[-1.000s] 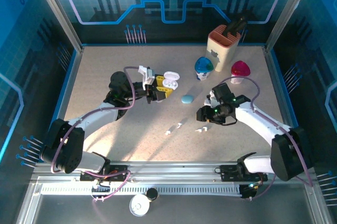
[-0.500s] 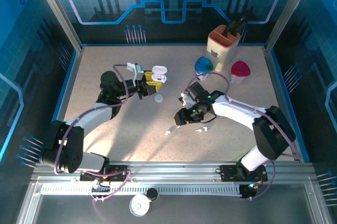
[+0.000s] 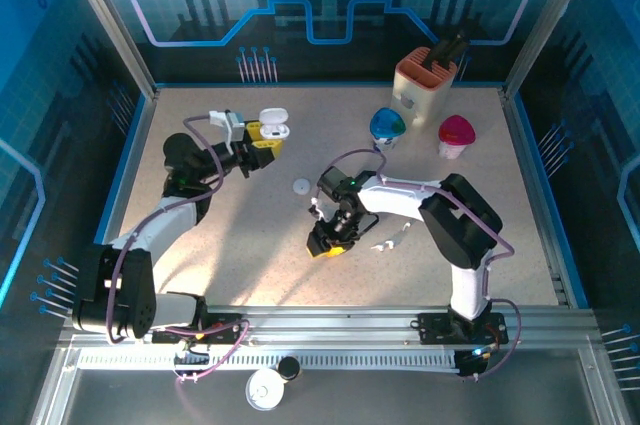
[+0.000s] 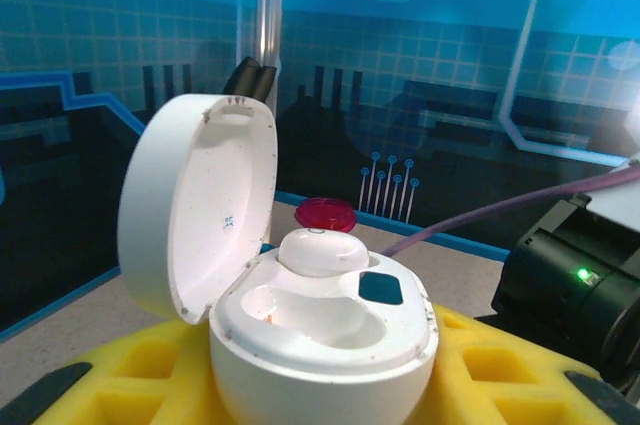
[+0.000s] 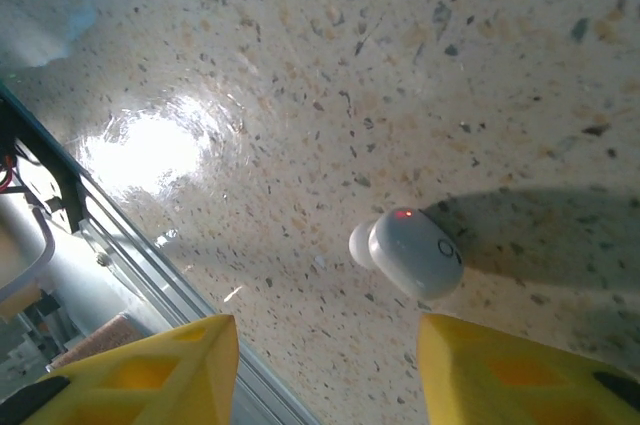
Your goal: Insert the wireless bluetooth earbuds into the charging case
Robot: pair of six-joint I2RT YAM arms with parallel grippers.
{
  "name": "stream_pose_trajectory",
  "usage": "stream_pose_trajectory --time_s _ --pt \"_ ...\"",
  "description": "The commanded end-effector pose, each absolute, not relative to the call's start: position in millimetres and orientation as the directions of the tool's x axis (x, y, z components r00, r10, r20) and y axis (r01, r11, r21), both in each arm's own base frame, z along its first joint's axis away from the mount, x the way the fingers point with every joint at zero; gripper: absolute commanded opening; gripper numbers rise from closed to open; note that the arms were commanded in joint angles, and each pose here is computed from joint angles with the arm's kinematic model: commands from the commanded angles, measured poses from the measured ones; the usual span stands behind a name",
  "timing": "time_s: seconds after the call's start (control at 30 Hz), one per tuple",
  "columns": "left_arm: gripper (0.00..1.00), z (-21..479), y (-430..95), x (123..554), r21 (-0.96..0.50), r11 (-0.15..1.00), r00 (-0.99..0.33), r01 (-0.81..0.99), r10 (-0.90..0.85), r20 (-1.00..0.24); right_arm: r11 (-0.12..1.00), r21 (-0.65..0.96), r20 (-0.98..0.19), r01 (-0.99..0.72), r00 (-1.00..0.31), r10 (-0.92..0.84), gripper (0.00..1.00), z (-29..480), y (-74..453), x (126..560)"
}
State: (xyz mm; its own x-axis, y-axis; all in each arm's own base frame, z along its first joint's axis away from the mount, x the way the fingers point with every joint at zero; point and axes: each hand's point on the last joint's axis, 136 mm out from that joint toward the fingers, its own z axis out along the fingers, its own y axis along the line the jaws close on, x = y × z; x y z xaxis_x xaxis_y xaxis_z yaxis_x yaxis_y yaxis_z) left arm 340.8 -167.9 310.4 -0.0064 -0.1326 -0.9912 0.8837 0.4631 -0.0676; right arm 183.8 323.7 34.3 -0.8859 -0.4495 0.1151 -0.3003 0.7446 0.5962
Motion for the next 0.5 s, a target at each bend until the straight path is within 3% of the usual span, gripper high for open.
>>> stream_pose_trajectory --time_s 0.0,0.47 --pt "0.39 325.7 -162.6 337.8 -0.033 0.475 0.041 0.880 -0.144 -0.989 0.757 0.601 0.174 -0.256 -0.883 -0.437 0.49 34.5 328.3 178.7" --pt "0.39 327.4 -161.2 337.0 -0.032 0.484 0.044 0.875 -0.146 -0.988 0.746 0.609 0.099 -0.271 -0.907 -0.410 0.48 38.5 339.9 216.8"
